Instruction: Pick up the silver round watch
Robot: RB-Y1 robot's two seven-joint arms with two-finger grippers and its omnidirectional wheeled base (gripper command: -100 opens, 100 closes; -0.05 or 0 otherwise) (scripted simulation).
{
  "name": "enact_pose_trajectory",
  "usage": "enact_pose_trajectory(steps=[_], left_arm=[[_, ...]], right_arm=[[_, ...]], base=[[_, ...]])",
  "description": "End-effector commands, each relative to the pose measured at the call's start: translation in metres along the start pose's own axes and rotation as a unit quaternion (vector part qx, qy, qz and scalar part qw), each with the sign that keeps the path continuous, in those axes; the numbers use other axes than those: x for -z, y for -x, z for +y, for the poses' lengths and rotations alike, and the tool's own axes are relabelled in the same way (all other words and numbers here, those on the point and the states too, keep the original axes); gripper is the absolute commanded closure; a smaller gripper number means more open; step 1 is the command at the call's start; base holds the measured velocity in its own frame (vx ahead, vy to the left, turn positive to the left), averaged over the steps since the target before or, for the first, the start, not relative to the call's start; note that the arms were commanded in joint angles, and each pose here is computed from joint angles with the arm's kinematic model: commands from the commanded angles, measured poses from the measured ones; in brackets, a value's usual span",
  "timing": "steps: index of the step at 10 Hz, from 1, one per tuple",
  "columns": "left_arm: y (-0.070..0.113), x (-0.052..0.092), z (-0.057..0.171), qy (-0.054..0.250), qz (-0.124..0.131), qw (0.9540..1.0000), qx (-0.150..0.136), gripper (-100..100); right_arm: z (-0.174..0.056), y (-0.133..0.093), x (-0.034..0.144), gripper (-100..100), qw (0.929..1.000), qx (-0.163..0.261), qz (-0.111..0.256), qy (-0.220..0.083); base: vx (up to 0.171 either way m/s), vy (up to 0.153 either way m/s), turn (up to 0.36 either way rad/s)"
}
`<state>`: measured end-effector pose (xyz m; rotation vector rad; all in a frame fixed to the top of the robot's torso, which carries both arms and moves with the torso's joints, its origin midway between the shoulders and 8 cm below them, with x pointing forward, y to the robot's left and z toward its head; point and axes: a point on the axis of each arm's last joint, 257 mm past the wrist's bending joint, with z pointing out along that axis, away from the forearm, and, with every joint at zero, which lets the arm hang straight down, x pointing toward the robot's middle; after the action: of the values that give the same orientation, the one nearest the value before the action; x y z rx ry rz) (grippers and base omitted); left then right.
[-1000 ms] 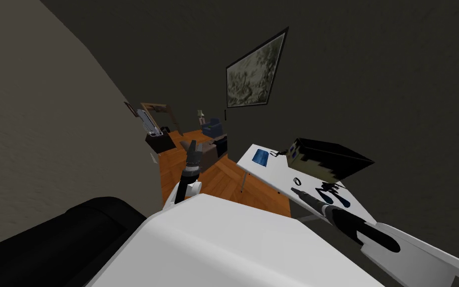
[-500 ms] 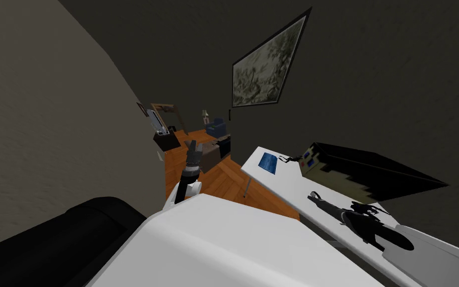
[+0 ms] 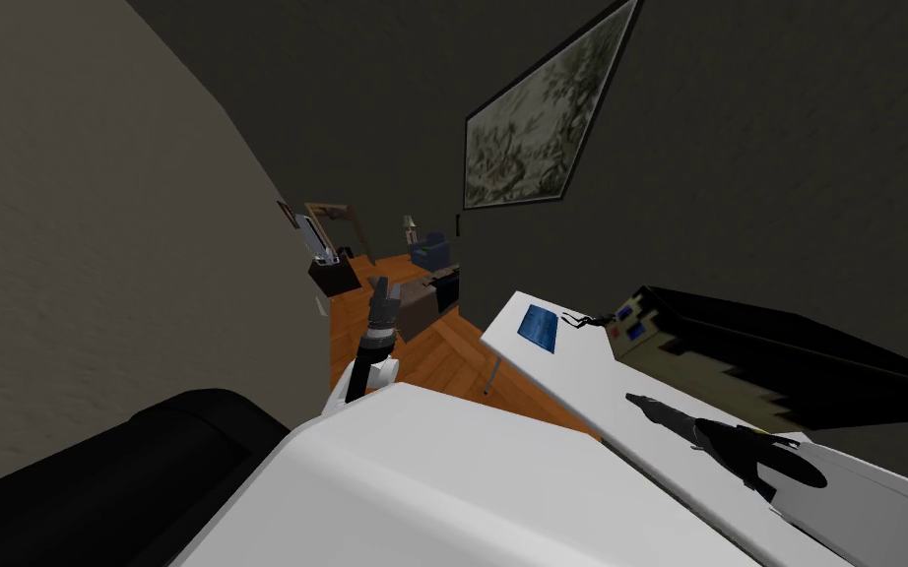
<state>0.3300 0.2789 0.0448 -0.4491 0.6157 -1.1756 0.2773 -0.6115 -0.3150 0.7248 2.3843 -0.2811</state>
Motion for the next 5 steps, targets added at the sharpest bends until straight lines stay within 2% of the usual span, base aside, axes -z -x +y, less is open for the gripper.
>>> enact_pose_trajectory(steps=[1, 3, 4, 5], left_arm=[[0.0, 0.0, 0.0, 0.0, 0.0, 1.0, 0.0, 0], [0.0, 0.0, 0.0, 0.0, 0.0, 1.0, 0.0, 0], [0.0, 0.0, 0.0, 0.0, 0.0, 1.0, 0.0, 0], [0.0, 0.0, 0.0, 0.0, 0.0, 1.0, 0.0, 0]], right_arm=[[-0.0086, -0.0084, -0.0059, -100, 1.0, -0.006, 0.0, -0.004], [-0.0166, -0.0178, -0.0117, -100, 0.9999, -0.011, 0.001, -0.008], [-0.0132, -0.0142, -0.0099, -100, 0.9999, -0.009, 0.001, -0.006], [-0.0135, -0.0147, -0.0101, 100, 0.9999, -0.009, 0.001, -0.006]], base=[[0.029, -0.011, 0.097], [0.045, -0.028, 0.085], [0.02, -0.017, 0.015], [0.0, 0.0, 0.0]])
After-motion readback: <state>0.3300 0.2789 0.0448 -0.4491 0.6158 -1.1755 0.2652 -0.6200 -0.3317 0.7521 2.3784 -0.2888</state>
